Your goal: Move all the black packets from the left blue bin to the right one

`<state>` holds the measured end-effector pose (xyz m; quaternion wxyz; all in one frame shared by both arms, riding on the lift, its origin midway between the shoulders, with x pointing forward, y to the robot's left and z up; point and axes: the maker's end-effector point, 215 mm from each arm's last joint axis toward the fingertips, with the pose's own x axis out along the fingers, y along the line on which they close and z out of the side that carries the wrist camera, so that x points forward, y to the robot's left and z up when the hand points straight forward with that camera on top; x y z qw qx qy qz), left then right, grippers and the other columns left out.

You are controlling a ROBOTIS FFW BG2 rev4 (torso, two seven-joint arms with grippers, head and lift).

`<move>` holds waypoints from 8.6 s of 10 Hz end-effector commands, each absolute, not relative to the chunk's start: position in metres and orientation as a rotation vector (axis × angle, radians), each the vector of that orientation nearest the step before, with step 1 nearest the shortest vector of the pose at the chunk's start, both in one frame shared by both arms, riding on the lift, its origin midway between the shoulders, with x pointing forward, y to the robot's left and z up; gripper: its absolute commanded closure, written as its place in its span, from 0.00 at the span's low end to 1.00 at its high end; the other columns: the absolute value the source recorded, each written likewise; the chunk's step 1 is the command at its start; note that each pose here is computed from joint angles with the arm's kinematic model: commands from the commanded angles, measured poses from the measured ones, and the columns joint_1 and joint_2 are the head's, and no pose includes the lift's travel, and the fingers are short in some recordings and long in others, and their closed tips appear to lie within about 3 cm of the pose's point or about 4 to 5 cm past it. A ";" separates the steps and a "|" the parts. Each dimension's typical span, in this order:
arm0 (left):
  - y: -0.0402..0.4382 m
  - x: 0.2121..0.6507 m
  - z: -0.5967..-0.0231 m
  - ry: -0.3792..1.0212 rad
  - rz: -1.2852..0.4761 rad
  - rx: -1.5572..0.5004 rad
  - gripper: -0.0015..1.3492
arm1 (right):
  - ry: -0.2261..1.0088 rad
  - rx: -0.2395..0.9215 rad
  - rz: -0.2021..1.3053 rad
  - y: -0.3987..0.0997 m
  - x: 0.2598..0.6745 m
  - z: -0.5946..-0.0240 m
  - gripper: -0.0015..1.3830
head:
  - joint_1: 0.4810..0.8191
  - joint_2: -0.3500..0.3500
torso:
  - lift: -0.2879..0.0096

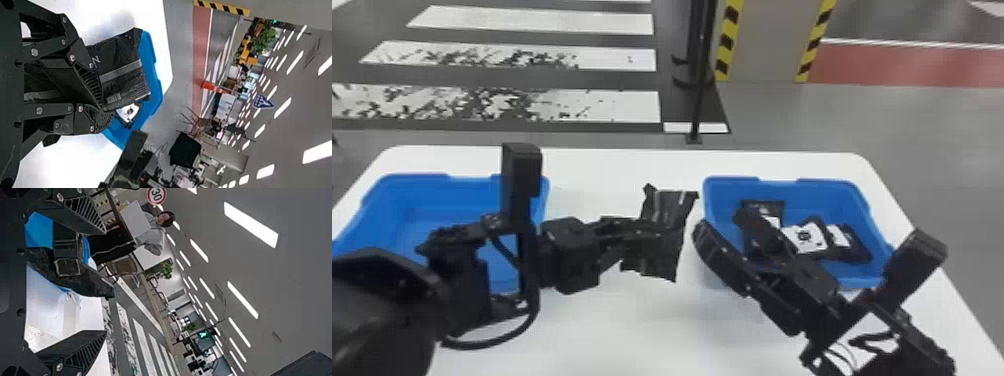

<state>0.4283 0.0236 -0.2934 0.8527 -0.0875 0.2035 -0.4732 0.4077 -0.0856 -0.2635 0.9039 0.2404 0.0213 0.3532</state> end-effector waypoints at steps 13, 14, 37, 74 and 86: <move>-0.014 0.406 -0.284 0.428 -1.103 -0.202 0.89 | 0.072 0.494 0.772 -0.082 0.438 -0.272 0.93 | 0.63 0.31 | 0.35; -0.012 0.409 -0.282 0.420 -1.095 -0.201 0.89 | 0.040 0.490 0.773 -0.083 0.439 -0.263 0.93 | 0.63 0.31 | 0.35; 0.236 0.354 -0.248 0.103 -0.405 -0.074 0.11 | -0.005 0.044 0.164 -0.290 0.368 -0.270 0.09 | 0.63 0.31 | 0.35; 0.246 0.324 -0.263 0.152 -0.277 -0.108 0.11 | 0.017 0.145 0.199 -0.257 0.335 -0.284 0.09 | 0.63 0.47 | 0.35; 0.246 0.324 -0.262 0.151 -0.277 -0.111 0.11 | 0.006 0.156 0.196 -0.258 0.335 -0.282 0.09 | 0.63 0.47 | 0.35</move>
